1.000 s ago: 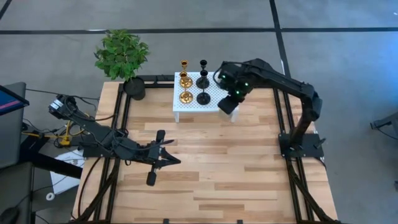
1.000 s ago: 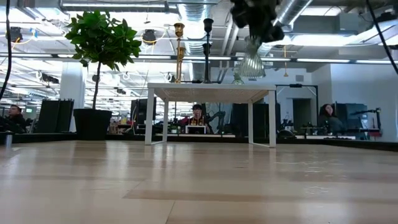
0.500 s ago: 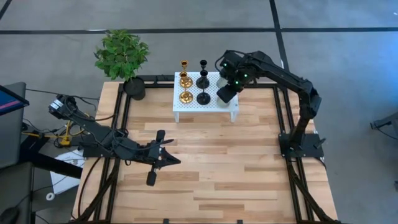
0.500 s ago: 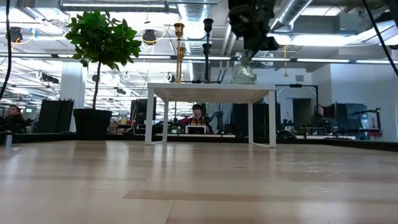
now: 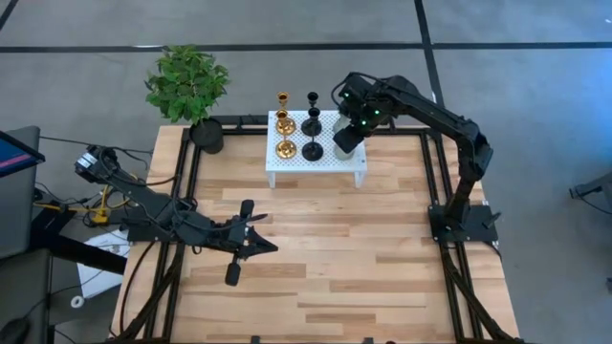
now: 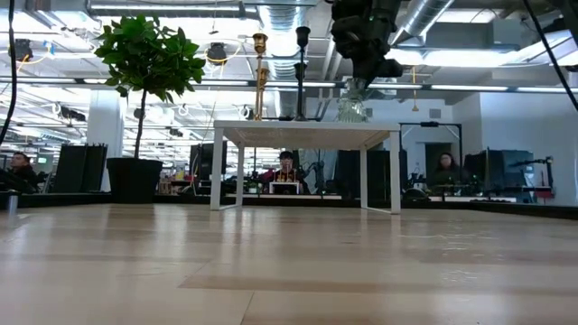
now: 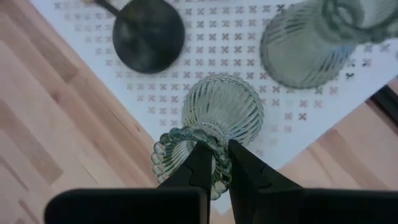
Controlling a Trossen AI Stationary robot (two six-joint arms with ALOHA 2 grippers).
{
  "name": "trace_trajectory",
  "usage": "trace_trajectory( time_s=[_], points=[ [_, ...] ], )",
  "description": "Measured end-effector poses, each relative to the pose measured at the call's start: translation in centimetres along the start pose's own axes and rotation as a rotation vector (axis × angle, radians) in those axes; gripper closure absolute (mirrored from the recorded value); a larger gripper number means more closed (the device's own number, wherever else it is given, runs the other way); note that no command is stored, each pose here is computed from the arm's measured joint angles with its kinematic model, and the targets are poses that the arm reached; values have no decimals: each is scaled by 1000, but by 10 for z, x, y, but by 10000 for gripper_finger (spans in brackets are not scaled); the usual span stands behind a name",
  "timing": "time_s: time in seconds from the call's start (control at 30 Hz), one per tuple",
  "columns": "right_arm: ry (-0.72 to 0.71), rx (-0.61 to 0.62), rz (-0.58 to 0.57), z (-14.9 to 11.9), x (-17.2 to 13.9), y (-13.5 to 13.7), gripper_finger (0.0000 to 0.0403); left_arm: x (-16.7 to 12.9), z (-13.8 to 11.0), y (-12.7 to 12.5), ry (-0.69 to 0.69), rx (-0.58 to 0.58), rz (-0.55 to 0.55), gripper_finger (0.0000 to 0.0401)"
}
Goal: Pick & Place candle stick holders
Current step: Put the transparent candle holder on the shelf aligned with the other transparent candle holder
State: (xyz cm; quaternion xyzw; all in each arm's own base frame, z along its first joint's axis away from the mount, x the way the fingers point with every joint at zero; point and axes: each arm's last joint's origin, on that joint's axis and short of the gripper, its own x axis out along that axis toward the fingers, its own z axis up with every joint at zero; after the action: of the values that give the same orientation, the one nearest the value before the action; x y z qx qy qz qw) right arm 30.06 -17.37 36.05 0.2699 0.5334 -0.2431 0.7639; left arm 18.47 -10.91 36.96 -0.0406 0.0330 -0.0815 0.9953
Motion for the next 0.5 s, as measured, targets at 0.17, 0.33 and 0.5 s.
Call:
trace_trajectory(
  time_s=[0.17,0.33,0.5],
  points=[
    [19,2,5,3,6,0,388,0,0,0,3,1,0,395],
    [15,-6,-2,2,5,0,387,0,0,0,4,2,0,392],
    [1,-9,-20,3,5,-3,328,0,0,0,4,2,0,394]
  ],
)
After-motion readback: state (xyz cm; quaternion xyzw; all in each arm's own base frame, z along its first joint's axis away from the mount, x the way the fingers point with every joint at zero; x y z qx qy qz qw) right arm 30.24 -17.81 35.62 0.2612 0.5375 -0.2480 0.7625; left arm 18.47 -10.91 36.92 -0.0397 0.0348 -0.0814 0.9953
